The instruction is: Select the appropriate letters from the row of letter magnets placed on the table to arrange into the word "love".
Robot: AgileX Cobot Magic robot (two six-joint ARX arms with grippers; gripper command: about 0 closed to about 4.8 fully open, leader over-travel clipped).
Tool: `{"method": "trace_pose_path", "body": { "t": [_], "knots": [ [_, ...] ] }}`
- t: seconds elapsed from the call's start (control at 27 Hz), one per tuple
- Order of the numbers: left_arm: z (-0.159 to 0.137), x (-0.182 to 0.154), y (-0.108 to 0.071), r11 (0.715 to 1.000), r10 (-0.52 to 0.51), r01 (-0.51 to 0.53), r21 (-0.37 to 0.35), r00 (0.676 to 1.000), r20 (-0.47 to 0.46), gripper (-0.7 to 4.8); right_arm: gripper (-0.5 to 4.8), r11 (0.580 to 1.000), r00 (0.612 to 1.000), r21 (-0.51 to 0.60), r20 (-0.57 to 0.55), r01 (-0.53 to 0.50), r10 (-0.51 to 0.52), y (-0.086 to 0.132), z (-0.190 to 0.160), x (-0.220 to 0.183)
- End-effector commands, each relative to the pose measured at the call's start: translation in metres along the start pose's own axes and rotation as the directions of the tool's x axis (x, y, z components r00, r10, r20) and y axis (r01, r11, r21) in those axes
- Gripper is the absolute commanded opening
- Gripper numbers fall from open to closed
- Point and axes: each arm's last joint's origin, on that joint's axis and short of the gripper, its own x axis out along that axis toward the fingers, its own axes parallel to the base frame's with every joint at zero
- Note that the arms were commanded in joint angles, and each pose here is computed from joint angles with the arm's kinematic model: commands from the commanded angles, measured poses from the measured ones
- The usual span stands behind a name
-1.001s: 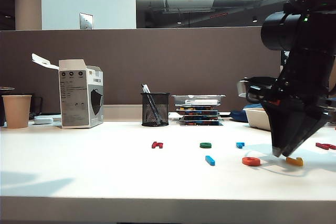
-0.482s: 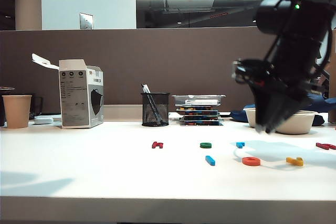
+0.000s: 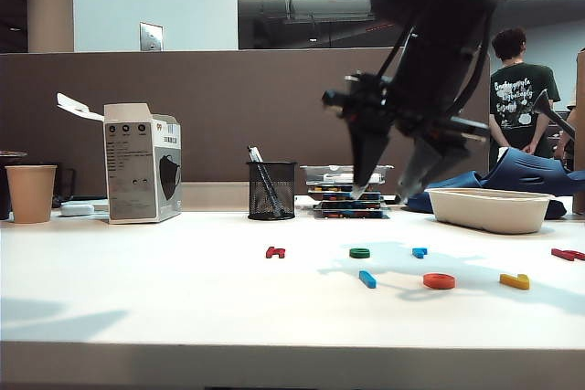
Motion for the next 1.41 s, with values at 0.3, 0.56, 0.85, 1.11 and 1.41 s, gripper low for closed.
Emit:
{"method": "trace_pose_path", "body": {
  "t": [0.3, 0.56, 0.85, 1.11, 1.41],
  "knots": [
    [0.001, -0.002, 0.0, 1.0, -0.006, 0.006, 0.0, 1.0, 0.01, -0.04, 2.68, 0.999, 0.999, 0.022, -0.024, 0.033, -0.032, 0.023, 0.012, 0.035],
    [0.001, -0.002, 0.0, 1.0, -0.006, 0.006, 0.0, 1.0, 0.01, -0.04, 2.67, 0.992, 0.988, 0.011, -0.089, 0.129, -0.127, 0.027, 0.017, 0.054],
    [0.001, -0.002, 0.0, 1.0, -0.006, 0.006, 0.0, 1.0, 0.01, -0.04, 2.66, 0.989, 0.985, 0.039, -0.108, 0.143, -0.138, 0.031, 0.012, 0.063],
    [0.001, -0.002, 0.0, 1.0, -0.006, 0.006, -0.001, 1.0, 0.01, -0.04, 2.64, 0.984, 0.975, 0.041, -0.151, 0.172, -0.165, 0.032, 0.005, 0.073],
    [0.001, -0.002, 0.0, 1.0, -0.006, 0.006, 0.0, 1.0, 0.01, -0.04, 2.51, 0.981, 0.967, 0.034, -0.179, 0.19, -0.181, 0.031, 0.001, 0.076]
  ]
}}
